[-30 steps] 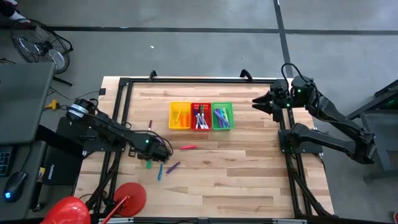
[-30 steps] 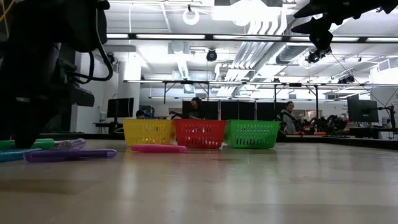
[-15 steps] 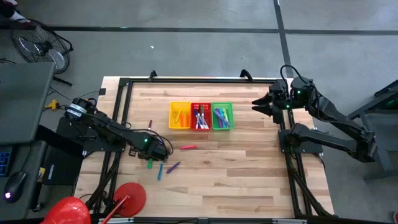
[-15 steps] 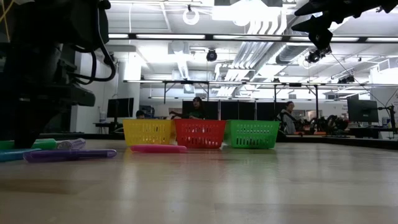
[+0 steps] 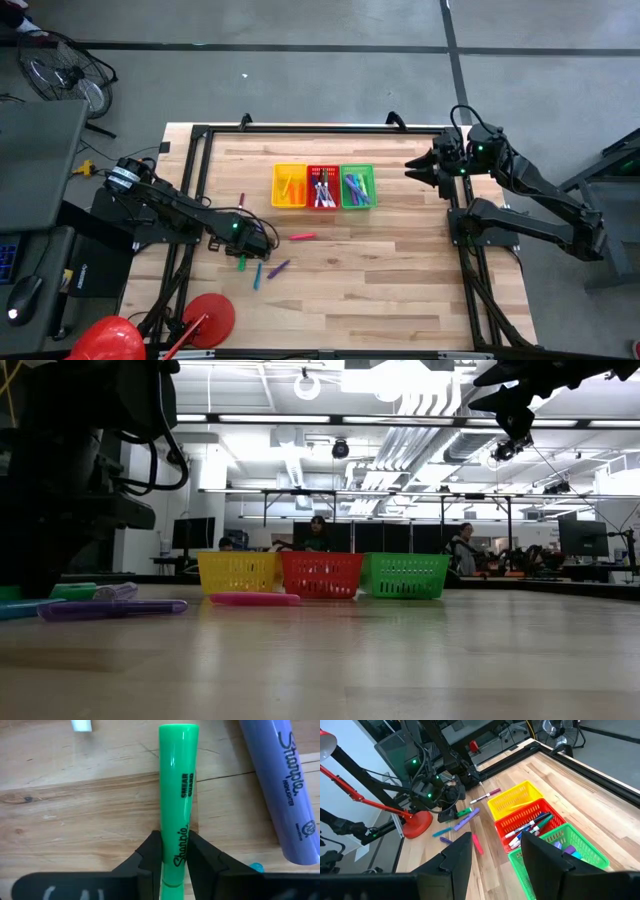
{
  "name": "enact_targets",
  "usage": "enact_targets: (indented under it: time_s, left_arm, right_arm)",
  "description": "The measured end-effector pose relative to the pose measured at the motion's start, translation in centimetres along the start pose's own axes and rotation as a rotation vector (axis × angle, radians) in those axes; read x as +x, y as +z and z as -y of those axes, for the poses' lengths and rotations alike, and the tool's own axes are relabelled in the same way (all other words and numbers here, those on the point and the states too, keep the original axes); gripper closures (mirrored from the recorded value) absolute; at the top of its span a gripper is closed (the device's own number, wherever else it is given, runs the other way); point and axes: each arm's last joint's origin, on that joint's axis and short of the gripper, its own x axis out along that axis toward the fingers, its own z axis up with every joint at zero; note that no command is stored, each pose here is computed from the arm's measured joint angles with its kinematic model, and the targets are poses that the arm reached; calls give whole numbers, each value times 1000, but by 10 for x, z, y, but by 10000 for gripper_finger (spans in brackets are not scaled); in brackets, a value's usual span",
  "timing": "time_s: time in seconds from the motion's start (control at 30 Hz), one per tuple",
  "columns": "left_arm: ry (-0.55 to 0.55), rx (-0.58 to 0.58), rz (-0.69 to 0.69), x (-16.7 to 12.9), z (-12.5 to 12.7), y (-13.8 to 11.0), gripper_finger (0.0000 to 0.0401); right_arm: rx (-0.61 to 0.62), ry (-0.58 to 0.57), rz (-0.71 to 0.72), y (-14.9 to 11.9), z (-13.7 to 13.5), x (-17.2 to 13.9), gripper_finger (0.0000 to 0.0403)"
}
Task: Pick & Place Markers
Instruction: Put the green highlighter into the green bin
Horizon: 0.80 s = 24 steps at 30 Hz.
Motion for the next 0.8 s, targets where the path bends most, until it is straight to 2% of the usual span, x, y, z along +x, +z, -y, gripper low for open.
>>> enact_targets:
  time_s: [0.33, 0.8]
  left_arm:
    - [-2, 31, 8, -1, 1, 0, 339]
    - [1, 118, 56, -18, 13, -5, 341]
  right_arm:
    - [1, -1, -2, 0, 0, 0, 245]
    - [1, 3, -3, 0, 0, 0, 245]
